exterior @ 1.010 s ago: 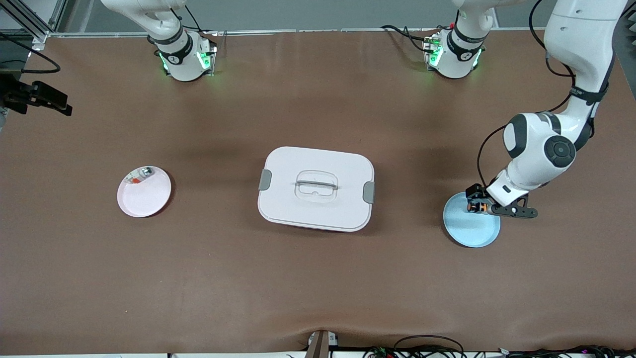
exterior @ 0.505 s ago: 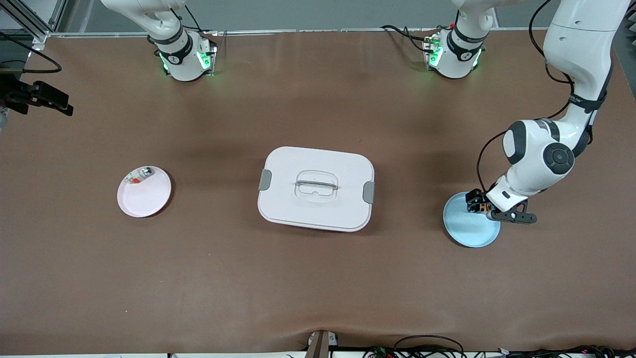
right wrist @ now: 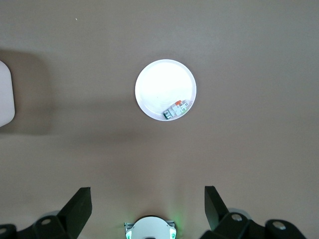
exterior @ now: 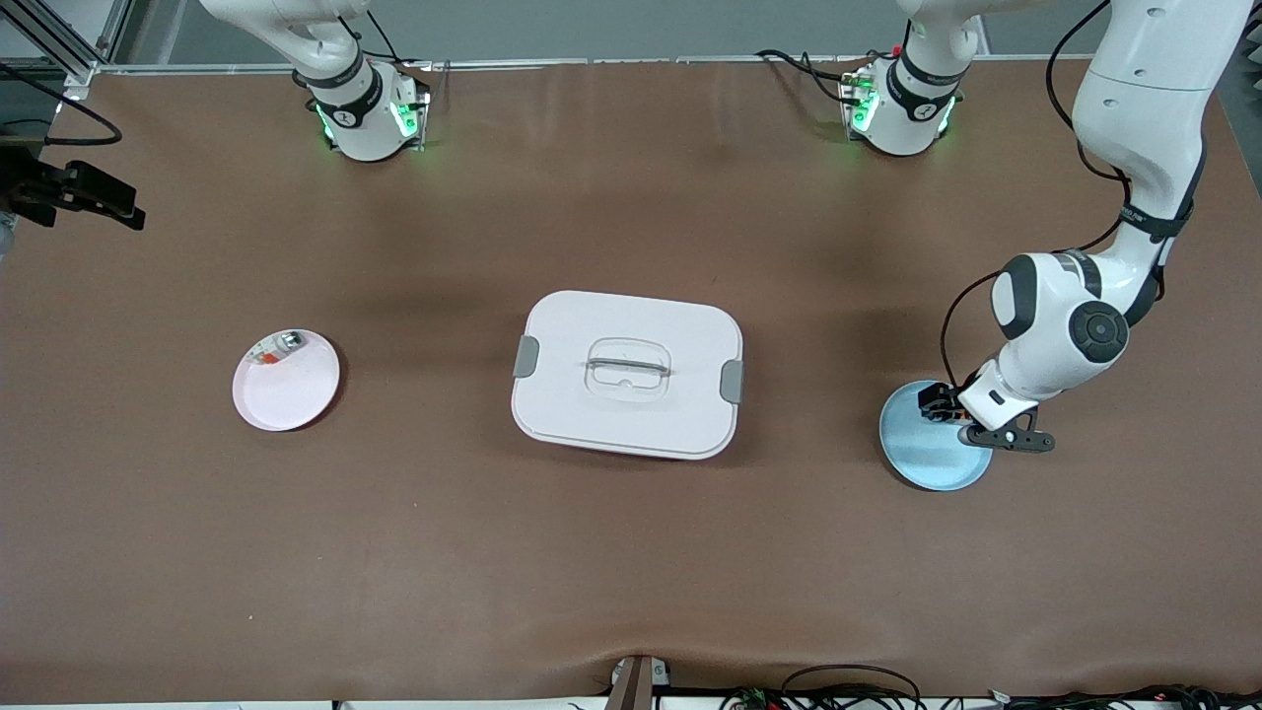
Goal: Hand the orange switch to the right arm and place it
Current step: 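Lift the switch with the left gripper while the right gripper approaches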
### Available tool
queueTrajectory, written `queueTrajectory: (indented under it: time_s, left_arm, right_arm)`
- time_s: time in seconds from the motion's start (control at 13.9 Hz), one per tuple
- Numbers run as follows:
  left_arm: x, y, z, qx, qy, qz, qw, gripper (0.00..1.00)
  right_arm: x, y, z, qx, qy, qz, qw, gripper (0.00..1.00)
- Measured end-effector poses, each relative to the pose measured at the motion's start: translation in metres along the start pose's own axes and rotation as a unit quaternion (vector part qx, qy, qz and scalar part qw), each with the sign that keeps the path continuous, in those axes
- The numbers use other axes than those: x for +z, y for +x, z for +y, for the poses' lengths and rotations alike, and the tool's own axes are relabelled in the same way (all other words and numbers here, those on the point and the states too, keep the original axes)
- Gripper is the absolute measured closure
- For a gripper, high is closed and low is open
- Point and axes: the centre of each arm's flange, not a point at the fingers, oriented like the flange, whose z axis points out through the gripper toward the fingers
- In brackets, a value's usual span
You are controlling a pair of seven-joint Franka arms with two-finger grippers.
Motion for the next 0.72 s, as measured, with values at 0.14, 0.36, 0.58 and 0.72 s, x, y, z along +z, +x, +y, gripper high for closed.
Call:
queueTrajectory:
  time_s: [0.14, 0.36, 0.58, 0.72]
  left_arm:
    - [0.004, -0.001, -0.001, -0.001, -0.001, -0.003, 1.0, 0.06]
    - [0.004, 0.001, -0.001, -0.001, -0.001, -0.002, 1.0, 0.28]
    - [-0.01, 0.009, -0.004, -0.003, 0.002, 0.013, 1.0, 0.28]
    - [-0.042, 0.018, -0.003, -0.003, 0.005, 0.029, 1.0, 0.28]
  right_arm:
    - [0.0, 0.0, -0.001, 0.0, 0.0, 0.0, 1.0, 0.0]
    - [0.0, 0.0, -0.003, -0.003, 0.0, 0.0, 1.0, 0.0]
    - [0.0, 0.0, -0.025, -0.023, -0.003, 0.001, 1.0, 0.0]
    - [0.0, 0.002, -0.048, -0.045, -0.006, 0.005, 0.999, 0.0]
